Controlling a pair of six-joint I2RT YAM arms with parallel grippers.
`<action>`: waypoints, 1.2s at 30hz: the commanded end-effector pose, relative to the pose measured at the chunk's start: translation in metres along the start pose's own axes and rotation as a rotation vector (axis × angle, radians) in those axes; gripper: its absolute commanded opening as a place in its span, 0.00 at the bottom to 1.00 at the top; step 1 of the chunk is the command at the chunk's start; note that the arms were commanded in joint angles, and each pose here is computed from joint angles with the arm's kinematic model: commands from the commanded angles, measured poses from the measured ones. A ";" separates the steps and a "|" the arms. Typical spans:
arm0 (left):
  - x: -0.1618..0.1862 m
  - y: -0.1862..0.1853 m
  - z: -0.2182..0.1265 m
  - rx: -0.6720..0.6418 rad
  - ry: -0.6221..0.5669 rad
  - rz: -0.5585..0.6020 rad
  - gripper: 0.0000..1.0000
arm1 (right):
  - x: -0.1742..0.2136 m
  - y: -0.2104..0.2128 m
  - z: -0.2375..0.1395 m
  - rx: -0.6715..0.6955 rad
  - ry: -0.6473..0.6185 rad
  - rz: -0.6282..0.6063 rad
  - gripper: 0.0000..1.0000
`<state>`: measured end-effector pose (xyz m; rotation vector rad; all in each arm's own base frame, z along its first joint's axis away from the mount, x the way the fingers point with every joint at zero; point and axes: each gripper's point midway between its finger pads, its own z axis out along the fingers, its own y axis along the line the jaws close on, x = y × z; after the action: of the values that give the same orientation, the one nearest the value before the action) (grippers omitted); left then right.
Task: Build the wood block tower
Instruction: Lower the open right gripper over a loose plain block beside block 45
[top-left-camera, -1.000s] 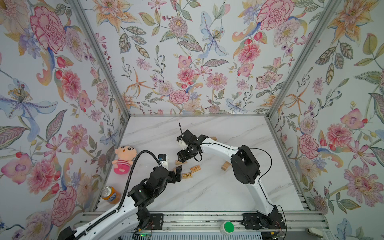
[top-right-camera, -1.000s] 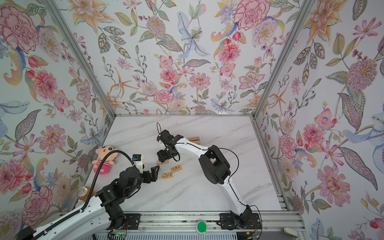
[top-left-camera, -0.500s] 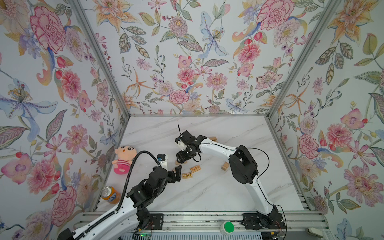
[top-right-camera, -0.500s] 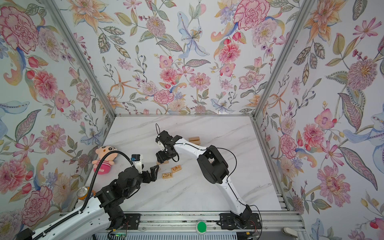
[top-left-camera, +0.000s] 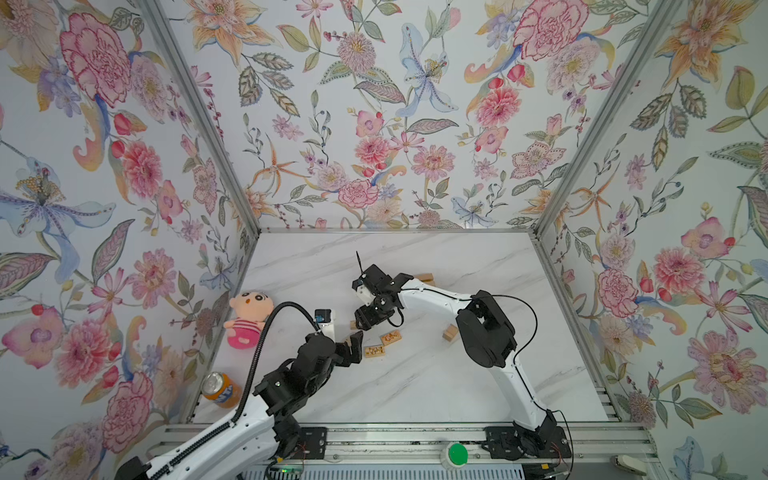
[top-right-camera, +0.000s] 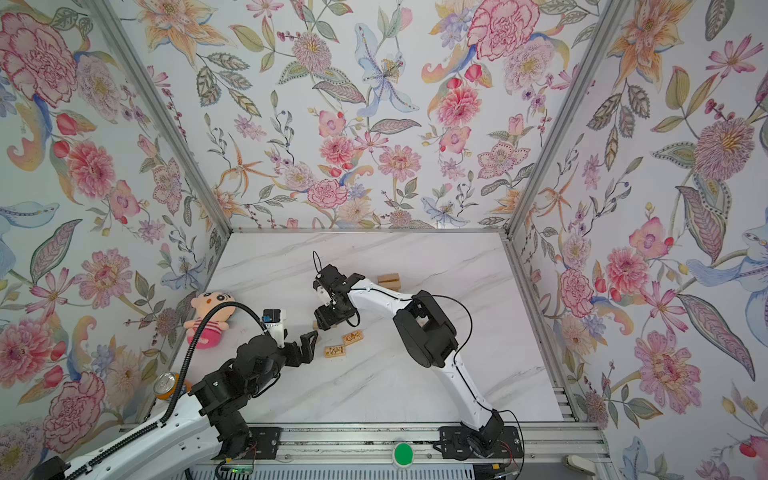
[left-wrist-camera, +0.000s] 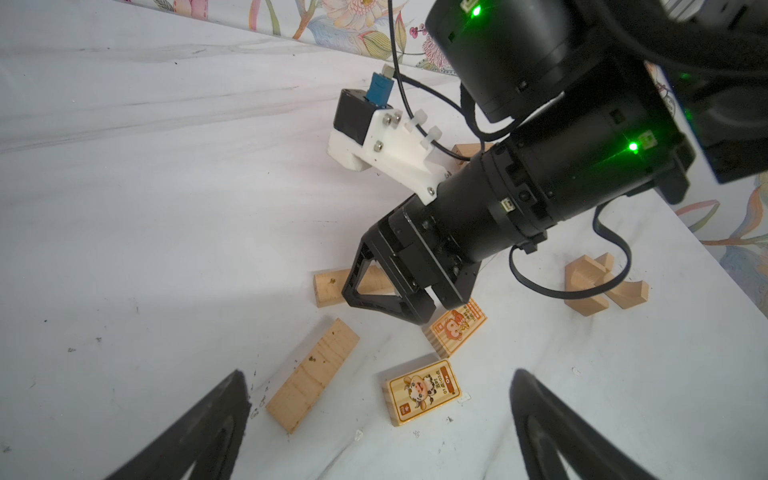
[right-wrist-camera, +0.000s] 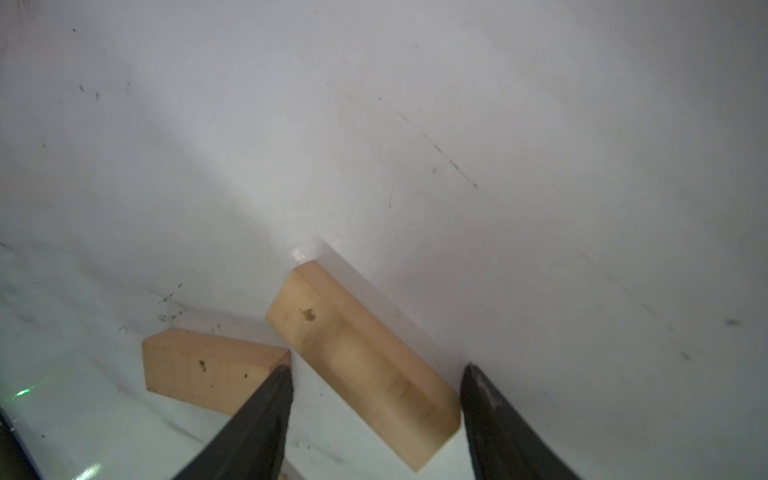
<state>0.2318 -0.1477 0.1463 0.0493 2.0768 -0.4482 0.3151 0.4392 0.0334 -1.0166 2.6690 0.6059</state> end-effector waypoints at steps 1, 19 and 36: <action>0.003 0.007 -0.001 -0.022 -0.011 0.001 0.99 | 0.003 0.003 -0.006 -0.014 0.003 -0.008 0.64; 0.004 0.007 -0.001 -0.019 -0.015 -0.001 0.99 | 0.007 -0.001 -0.002 0.053 0.010 -0.055 0.56; 0.001 0.008 -0.002 -0.027 -0.021 0.004 0.99 | 0.004 -0.021 0.005 0.145 0.010 -0.030 0.50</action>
<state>0.2311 -0.1430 0.1452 0.0364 2.0646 -0.4364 0.3207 0.4337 0.0297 -1.0528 2.6285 0.4804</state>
